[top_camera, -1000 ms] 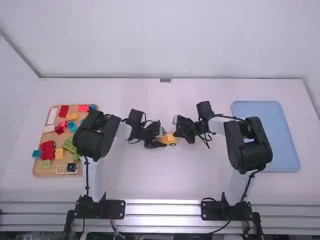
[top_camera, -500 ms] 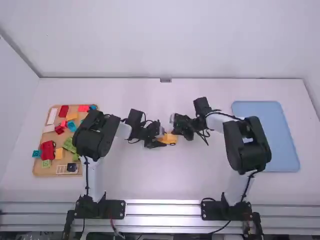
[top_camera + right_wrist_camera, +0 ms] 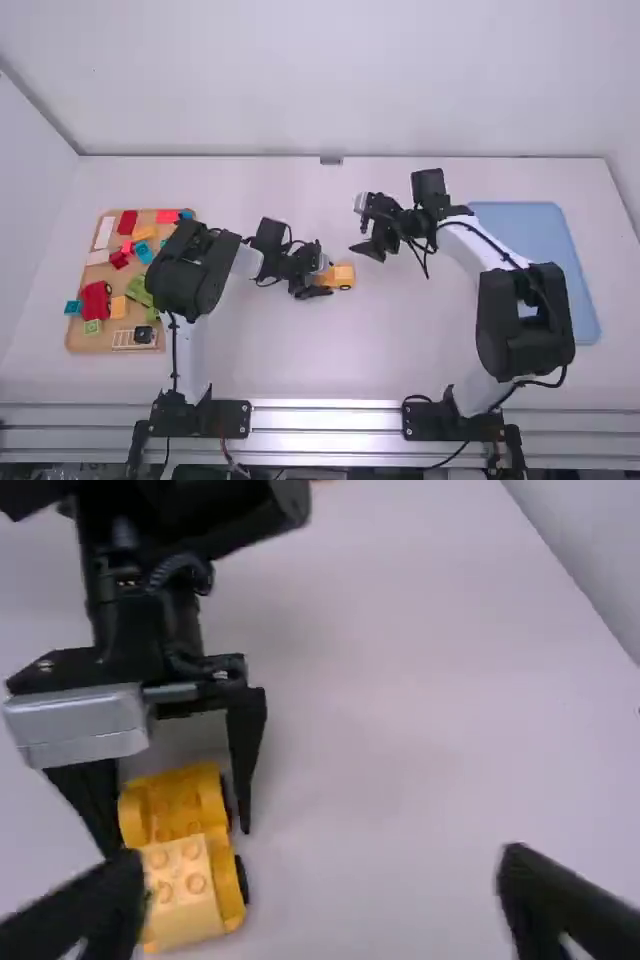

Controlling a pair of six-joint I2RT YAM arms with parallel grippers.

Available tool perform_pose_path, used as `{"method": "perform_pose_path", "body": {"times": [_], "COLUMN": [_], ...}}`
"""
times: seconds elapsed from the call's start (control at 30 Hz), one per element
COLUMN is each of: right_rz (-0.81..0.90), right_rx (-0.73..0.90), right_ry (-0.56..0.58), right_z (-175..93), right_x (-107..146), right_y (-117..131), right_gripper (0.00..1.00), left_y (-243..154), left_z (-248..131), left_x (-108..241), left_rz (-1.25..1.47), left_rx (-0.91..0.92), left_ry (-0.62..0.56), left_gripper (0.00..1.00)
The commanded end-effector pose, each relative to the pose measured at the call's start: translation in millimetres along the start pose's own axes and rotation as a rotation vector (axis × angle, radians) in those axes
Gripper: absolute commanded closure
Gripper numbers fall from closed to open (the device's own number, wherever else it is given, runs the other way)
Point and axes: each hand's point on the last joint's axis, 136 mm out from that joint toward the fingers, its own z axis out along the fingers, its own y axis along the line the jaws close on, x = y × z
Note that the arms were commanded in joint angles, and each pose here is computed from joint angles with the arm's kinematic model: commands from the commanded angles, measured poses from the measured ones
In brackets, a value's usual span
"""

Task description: Assemble lego blocks to make yellow taxi

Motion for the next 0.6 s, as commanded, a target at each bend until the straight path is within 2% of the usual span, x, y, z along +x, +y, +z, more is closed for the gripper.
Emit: {"method": "perform_pose_path", "body": {"times": [0.0,0.03,0.2,0.4,0.57], "right_rz": [0.090,0.109,0.114,0.108,0.081], "right_rx": [0.056,0.060,0.063,0.070,0.091], "right_ry": [0.032,0.032,0.029,0.025,0.008], "right_z": [-5,-5,-5,-5,-6], "right_x": [-1,-1,-2,-3,-7], "right_y": [-13,-13,-14,-16,-23], "right_gripper": [0.02,0.02,0.02,0.01,0.02], "left_y": [-10,-10,1,12,19], "left_z": [5,5,-9,-48,-114], "left_x": [9,9,8,-23,-37], "left_rz": [-0.019,-0.016,-0.044,-0.085,-0.170], "left_rx": [0.025,0.024,-0.033,-0.099,-0.224], "left_ry": [0.011,0.010,0.081,0.116,0.268], "left_gripper": [0.10,0.00,0.01,0.01,0.01]}}
